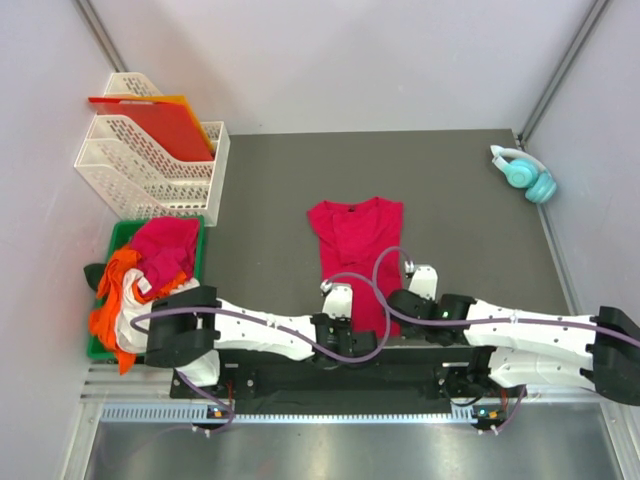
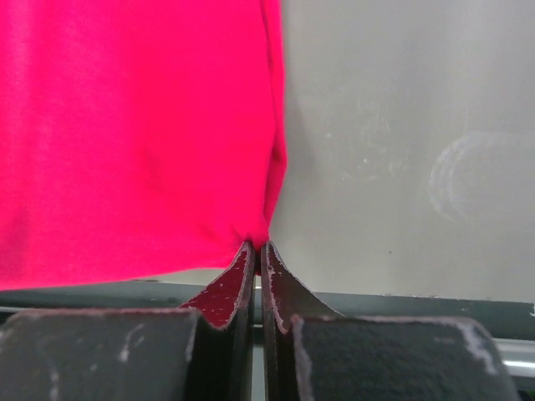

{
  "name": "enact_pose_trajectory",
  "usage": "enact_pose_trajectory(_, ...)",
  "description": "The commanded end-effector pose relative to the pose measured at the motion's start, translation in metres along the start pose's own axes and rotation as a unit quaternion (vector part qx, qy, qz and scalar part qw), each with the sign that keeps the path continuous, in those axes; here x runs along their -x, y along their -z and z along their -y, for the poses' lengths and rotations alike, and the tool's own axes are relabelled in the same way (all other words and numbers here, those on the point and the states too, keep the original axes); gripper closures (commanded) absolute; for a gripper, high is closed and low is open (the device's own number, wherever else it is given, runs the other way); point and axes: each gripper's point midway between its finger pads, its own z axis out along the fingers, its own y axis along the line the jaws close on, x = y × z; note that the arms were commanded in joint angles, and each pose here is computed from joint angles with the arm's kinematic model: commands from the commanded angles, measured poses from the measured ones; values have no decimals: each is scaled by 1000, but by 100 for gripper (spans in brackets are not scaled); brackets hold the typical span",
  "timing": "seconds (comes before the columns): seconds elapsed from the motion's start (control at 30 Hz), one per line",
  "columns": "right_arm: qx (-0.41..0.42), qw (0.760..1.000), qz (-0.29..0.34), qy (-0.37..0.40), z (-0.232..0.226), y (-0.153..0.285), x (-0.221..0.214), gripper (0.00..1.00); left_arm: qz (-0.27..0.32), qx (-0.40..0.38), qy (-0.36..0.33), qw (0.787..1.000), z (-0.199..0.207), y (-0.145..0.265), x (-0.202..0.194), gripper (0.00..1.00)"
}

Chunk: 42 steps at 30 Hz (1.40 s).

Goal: Fold and stack the t-shirts
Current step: Fold the tshirt

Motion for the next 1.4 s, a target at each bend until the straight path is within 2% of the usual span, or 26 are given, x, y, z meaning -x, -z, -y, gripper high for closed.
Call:
enact_pose_trajectory(0.0,13,998,63,-1,-19,25,45,100,54,5,13,998,-3,26,41,100)
enact_pose_trajectory(0.17,16,996,93,0,-31,36,72,100,99,6,25,995,2,43,78,100)
enact_pose_trajectory(0.33,10,992,122,-10,-32,39,98,100,130,34,42,990,-14,44,113,100)
enact_pose_trajectory(0.67,-13,985,171,-32,-25,29,177,100,164,88,93,978,-54,14,189,100)
enact_pose_trajectory(1.13,-34,975,205,-76,-18,5,264,100,199,117,92,969,-56,-26,286,100)
enact_pose_trajectory(1.37,-44,972,219,-80,-18,-9,304,100,200,139,90,966,-62,-53,314,100)
